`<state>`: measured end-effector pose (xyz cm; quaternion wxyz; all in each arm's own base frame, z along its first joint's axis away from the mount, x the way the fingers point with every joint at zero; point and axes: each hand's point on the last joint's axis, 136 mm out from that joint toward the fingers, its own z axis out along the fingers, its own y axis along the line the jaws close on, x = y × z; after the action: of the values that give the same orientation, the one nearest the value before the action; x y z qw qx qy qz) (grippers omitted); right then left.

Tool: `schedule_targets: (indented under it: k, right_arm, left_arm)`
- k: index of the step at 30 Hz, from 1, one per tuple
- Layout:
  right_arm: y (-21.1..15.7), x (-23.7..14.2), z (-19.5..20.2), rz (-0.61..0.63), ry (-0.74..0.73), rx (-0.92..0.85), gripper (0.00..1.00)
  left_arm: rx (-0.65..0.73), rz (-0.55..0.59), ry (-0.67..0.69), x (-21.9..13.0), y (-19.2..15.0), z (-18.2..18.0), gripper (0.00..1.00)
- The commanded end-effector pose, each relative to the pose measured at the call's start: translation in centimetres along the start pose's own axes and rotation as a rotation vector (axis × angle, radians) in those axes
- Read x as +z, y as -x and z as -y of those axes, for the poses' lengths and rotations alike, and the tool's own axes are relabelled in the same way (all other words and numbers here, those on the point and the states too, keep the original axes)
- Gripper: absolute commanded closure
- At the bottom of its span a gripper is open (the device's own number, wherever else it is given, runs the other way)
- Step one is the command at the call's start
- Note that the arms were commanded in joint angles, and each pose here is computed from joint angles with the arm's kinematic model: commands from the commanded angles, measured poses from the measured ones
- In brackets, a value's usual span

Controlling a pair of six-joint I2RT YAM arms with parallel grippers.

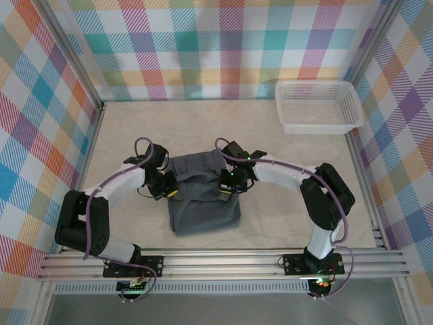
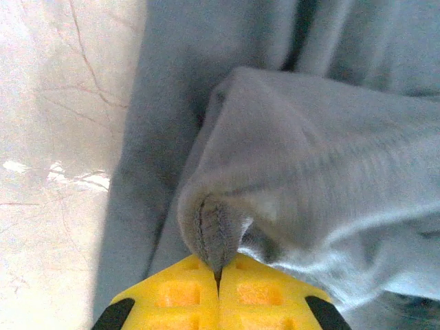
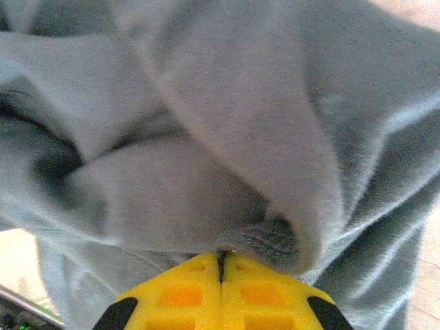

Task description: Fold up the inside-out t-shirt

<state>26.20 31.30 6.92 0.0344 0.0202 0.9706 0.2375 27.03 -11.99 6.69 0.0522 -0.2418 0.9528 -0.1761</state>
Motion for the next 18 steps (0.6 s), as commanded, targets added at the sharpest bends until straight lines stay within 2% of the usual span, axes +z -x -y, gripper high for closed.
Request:
schedule_targets:
  k: [1,5,10,18]
  right_arm:
    - [2.2,-3.2,-4.8,0.034,0.164,-0.05,1.0]
    - [6.1,-4.1,-6.2,0.09,0.197,-0.049,1.0]
    - [11.1,-2.8,-5.9,0.141,0.197,-0.033,1.0]
    - [17.7,0.0,-3.8,0.196,0.178,0.02,1.0]
  left_arm:
    - [0.012,0.077,-0.029,-4.0,1.4,1.1,1.0]
    - [-0.015,0.155,-0.004,-5.4,3.7,1.0,1.0]
    - [-0.073,0.141,-0.052,-3.3,7.1,1.6,1.0]
    - [-0.051,0.18,-0.07,-1.5,13.1,4.5,1.0]
